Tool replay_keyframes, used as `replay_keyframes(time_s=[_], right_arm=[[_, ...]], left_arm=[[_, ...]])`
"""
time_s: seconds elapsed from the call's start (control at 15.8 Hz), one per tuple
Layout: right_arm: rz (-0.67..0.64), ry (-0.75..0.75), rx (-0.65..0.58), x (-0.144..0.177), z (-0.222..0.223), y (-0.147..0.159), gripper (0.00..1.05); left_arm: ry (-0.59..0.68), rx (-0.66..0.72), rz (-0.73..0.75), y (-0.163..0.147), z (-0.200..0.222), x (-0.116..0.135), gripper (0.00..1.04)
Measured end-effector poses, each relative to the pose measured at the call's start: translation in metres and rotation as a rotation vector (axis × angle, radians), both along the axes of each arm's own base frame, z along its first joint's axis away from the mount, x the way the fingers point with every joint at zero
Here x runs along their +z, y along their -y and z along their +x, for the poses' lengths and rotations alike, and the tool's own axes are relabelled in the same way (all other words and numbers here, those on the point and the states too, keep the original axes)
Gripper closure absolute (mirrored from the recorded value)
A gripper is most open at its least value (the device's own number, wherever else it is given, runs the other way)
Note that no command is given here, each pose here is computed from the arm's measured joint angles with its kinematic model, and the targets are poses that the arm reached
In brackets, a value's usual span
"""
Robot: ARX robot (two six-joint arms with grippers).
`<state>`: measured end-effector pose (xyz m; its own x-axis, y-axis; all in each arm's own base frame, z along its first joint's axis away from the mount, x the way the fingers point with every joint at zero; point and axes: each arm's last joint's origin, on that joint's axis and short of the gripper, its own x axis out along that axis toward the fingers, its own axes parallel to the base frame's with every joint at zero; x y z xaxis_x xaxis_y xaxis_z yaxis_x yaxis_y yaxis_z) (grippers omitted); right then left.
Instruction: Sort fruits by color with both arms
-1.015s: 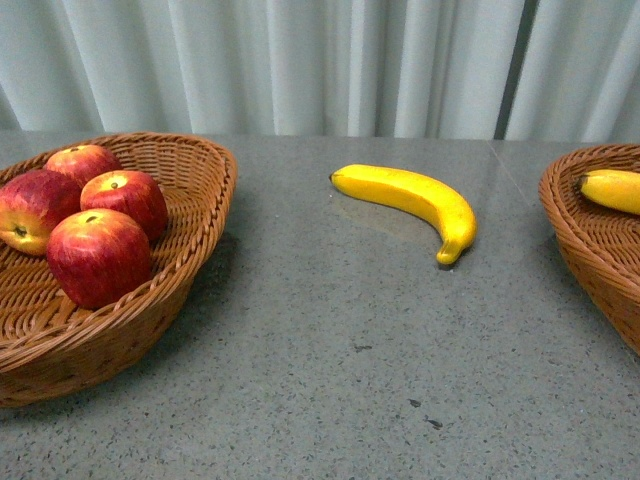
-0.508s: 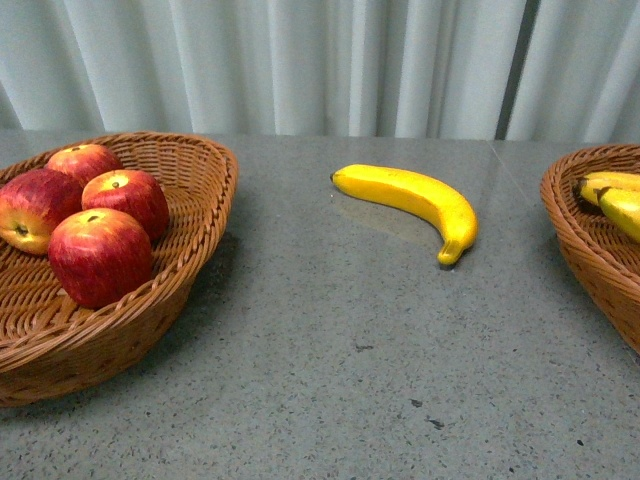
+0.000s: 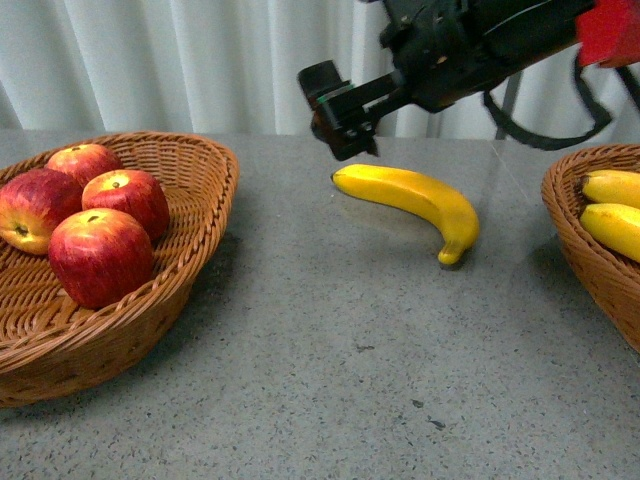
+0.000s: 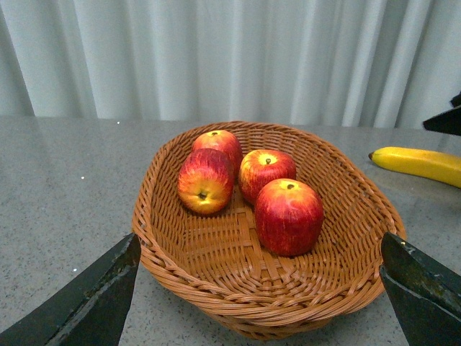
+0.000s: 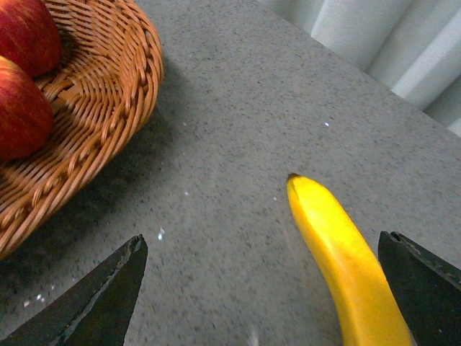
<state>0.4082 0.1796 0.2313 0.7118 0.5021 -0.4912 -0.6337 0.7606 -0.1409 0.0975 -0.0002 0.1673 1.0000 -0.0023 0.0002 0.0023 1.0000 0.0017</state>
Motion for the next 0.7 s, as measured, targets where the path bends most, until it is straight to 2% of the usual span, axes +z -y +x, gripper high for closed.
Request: replay_keyframes(time_s=[0.13,0.25,0.44,0.7], right_arm=[[0.015,-0.027,-0.016,-0.01,0.022,-0.018,0.07],[0.0,-0.037,-0.056,-0.014,0.042,-0.021,0.07],[-0.107,-0.094,-0.084,-0.03,0.062,-0.009,0.07],[-0.259,-0.151,-0.046,-0.046,0.075,0.003,0.07]], left_arm=[[0.0,0.0,0.0,0.0,0.0,0.0,0.07],[0.0,0.0,0.0,0.0,0.0,0.0,0.07],[0.0,0.0,0.0,0.0,0.0,0.0,0.07],[0.0,0.0,0.0,0.0,0.0,0.0,0.07]])
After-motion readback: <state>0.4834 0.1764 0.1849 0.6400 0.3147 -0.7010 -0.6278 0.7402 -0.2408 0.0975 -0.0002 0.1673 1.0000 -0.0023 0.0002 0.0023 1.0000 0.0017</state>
